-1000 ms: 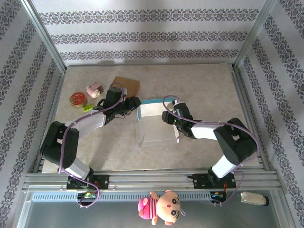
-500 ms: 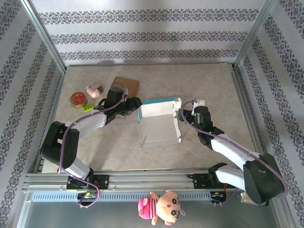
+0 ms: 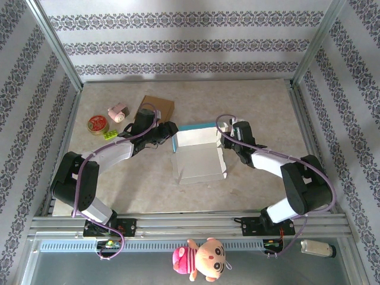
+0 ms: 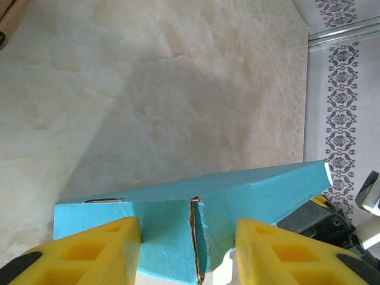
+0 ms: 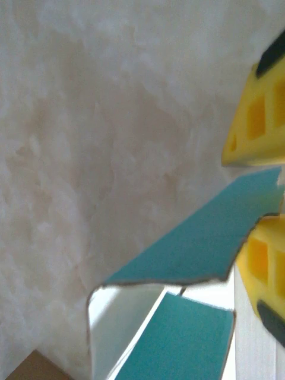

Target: Fold the paper box

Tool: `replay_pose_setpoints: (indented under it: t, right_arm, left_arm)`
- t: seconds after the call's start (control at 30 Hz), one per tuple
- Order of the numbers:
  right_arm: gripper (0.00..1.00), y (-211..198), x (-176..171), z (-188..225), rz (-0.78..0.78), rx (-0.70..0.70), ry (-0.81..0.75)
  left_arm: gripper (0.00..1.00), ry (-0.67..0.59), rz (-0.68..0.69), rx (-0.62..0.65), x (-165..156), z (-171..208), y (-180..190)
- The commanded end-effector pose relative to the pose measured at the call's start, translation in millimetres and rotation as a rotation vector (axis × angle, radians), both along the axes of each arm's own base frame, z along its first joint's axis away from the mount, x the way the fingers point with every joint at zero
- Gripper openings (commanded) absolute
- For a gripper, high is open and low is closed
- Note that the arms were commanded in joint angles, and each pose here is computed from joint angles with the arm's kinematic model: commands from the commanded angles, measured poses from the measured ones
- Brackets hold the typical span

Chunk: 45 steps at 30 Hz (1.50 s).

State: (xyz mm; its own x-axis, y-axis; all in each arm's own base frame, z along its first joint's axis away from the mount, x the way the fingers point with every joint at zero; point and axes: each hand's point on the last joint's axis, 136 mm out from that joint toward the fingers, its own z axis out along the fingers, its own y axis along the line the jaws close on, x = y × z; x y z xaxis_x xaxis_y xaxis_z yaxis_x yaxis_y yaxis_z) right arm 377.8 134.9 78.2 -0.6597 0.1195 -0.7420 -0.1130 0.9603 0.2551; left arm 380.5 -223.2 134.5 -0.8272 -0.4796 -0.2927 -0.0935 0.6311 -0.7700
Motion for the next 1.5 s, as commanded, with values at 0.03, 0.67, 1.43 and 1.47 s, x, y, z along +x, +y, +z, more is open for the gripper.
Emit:
replay_pose_setpoints:
  t: [0.03,0.67,1.43,1.47]
  right_arm:
    - [0.11,39,-6,19,0.065,0.151,0.007]
    - [0.1,15,-1,10,-0.048,-0.027,-0.057]
    - [0.13,24,-4,14,0.01,-0.045,-0.068]
    - [0.13,24,-4,14,0.009,-0.041,-0.065]
  left_arm:
    - [0.46,-0.025,-0.007,0.021,0,9,-3]
    - [0.85,-0.229,0.147,0.282,-23,77,61]
    - [0.0,0.05,-0.274,0.064,-57,-69,-148]
    - [0.0,0.058,-0.291,0.057,-58,-76,-154]
